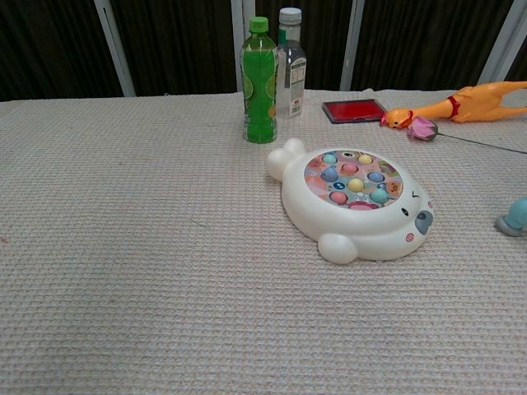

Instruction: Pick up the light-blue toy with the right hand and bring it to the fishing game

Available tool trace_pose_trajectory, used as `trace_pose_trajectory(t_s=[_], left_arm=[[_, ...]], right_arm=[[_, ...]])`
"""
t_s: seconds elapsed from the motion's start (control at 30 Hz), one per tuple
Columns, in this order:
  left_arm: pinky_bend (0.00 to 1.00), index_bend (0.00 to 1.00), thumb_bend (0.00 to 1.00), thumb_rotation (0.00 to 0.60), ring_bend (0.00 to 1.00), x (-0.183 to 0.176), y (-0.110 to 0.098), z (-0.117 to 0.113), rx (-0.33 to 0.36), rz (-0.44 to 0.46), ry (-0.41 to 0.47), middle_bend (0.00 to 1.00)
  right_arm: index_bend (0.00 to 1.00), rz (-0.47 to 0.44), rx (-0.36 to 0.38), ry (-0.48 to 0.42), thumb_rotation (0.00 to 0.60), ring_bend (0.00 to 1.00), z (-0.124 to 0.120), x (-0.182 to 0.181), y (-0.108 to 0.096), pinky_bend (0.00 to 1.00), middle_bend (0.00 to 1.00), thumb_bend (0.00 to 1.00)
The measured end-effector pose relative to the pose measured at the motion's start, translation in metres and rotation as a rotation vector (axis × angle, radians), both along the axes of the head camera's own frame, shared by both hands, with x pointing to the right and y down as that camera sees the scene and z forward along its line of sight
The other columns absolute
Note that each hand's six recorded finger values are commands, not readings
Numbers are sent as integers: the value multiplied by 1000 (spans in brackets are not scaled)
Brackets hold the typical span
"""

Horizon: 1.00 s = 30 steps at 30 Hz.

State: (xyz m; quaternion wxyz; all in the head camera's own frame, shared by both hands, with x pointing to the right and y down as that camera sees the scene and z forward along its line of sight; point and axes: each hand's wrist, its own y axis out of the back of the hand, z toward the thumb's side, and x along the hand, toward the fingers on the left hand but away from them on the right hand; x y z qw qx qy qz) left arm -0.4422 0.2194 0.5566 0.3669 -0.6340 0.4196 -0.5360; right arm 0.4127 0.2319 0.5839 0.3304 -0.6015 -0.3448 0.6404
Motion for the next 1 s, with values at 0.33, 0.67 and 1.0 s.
trace_pose_trajectory(t_s=[0.33, 0.67, 1.0], left_arm=[[742, 678, 300, 600, 699, -2, -13, -23, 253, -45, 1, 740], [0, 0, 0, 600, 0, -7, -3, -1, 105, -3, -95, 0], [0, 0, 0, 600, 0, -9, -2, 1, 21, -6, -110, 0]], right_arm=[[695, -41, 277, -99, 600, 545, -30, -14, -19, 629, 618, 312], [0, -74, 196, -111, 600, 0, -18, -12, -9, 0, 0, 257], [0, -41, 155, -83, 600, 0, -17, -10, -8, 0, 0, 255]])
